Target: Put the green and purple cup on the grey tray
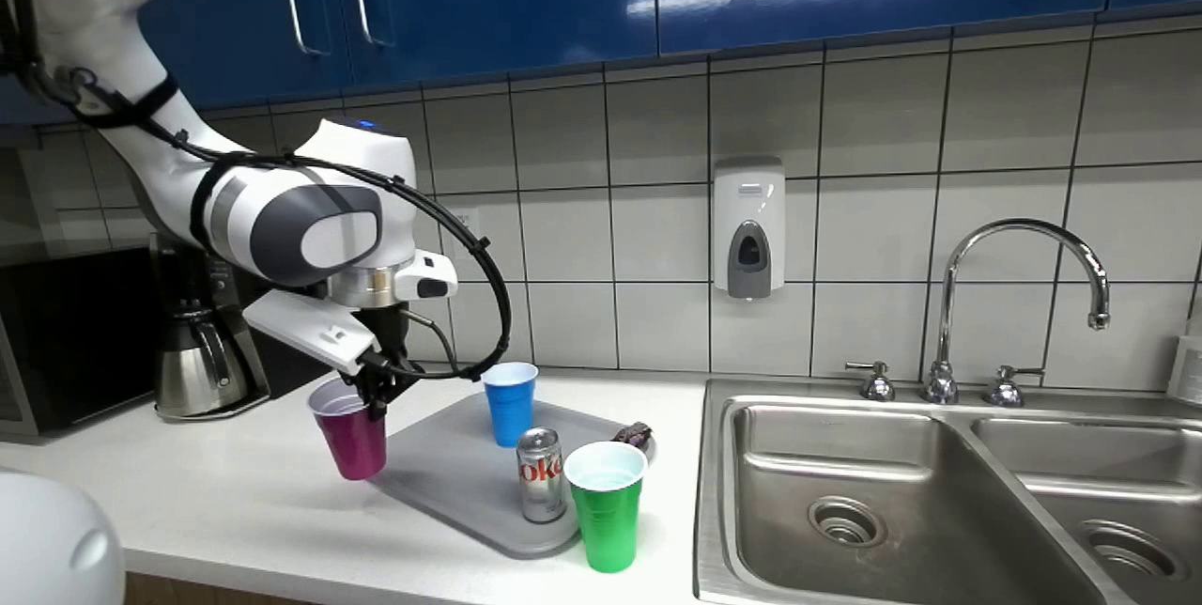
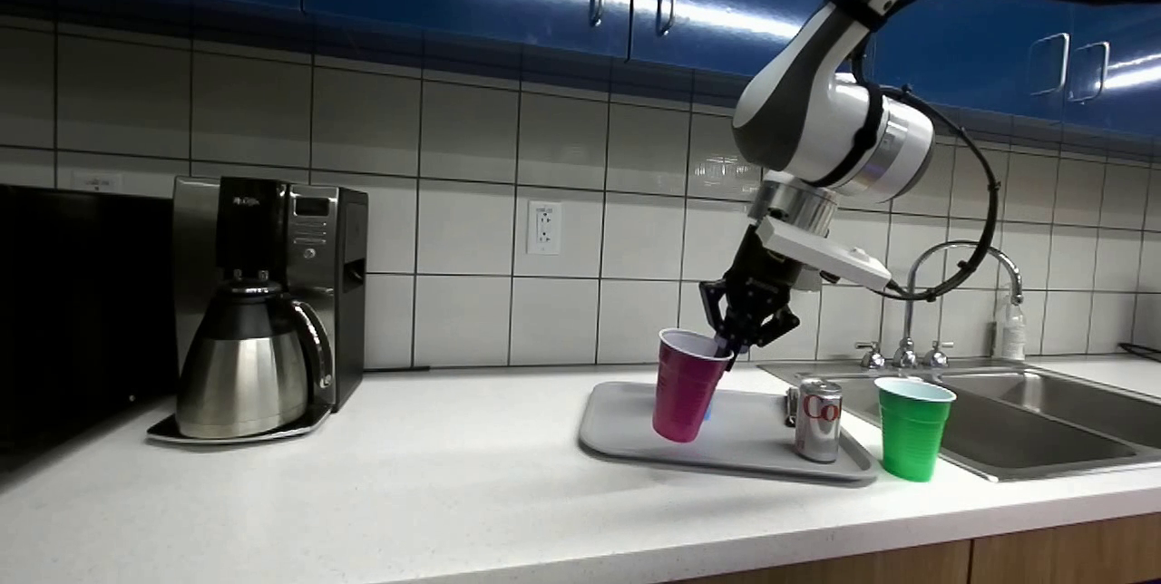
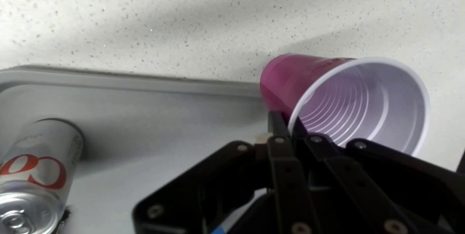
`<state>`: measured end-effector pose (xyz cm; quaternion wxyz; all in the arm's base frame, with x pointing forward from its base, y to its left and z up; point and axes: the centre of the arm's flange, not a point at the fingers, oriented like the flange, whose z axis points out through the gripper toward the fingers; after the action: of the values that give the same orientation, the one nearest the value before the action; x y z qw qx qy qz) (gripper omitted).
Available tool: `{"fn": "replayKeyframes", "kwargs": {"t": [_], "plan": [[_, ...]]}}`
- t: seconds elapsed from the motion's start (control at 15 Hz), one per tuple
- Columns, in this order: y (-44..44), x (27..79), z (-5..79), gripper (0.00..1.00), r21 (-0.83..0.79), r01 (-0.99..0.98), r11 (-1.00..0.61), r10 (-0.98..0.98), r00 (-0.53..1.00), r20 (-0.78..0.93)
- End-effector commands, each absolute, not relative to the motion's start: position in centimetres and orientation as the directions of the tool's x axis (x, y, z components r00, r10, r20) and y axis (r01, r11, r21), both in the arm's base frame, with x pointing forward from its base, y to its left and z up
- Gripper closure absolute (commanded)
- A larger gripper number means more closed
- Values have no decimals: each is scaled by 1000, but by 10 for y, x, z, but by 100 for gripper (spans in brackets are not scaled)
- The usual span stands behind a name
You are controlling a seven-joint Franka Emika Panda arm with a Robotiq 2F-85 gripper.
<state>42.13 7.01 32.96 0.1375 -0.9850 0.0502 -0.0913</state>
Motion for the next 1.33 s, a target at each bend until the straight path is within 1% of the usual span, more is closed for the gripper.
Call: {"fn": "replayKeyframes", "kwargs": {"t": [0.0,0.73,1.27], "plan": [[85,444,331,99,-289,-79,-954,-138,972,189],[93,495,308,99,-258,-99,-961,-154,968,200],[91,516,287,99,-244,-132,-961,-178,968,176]]}}
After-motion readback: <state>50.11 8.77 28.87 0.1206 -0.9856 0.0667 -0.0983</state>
